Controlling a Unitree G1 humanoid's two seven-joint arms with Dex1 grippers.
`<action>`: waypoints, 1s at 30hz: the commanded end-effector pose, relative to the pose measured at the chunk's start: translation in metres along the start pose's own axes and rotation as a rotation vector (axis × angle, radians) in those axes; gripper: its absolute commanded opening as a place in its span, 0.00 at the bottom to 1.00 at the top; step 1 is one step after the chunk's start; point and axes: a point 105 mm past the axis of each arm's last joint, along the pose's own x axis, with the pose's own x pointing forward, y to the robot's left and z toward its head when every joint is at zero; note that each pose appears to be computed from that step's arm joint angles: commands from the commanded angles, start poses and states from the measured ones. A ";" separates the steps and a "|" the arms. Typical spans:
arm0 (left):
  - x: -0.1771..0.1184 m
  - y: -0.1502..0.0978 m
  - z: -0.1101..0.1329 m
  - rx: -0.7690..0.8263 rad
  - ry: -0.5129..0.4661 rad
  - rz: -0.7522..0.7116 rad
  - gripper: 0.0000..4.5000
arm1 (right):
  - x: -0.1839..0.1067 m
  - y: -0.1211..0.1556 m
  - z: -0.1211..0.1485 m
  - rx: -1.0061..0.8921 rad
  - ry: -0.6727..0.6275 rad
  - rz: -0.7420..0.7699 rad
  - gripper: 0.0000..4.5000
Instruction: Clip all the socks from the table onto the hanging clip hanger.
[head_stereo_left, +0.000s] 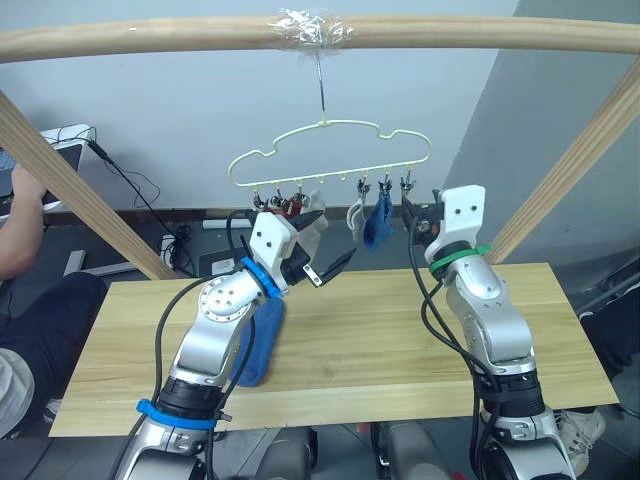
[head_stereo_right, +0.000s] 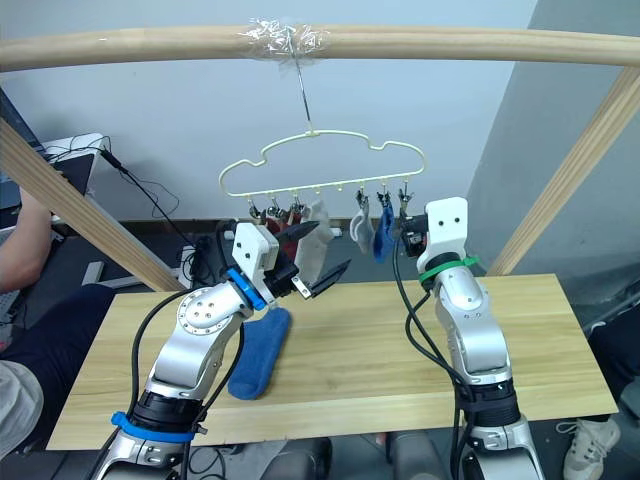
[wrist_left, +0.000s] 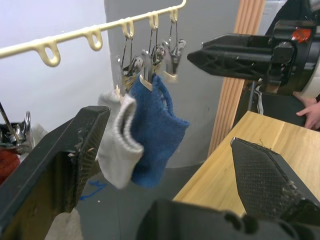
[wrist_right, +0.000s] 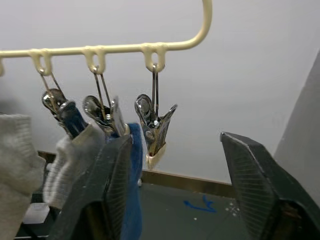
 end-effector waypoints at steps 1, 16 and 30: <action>0.000 0.004 0.016 0.023 -0.058 0.004 1.00 | 0.003 0.001 0.019 -0.006 -0.076 -0.003 0.63; 0.003 0.010 0.029 0.044 -0.095 0.014 1.00 | 0.017 0.004 0.020 -0.012 -0.080 -0.023 0.63; 0.004 0.009 0.029 0.040 -0.096 0.015 1.00 | 0.019 0.009 0.019 -0.005 -0.077 -0.008 0.42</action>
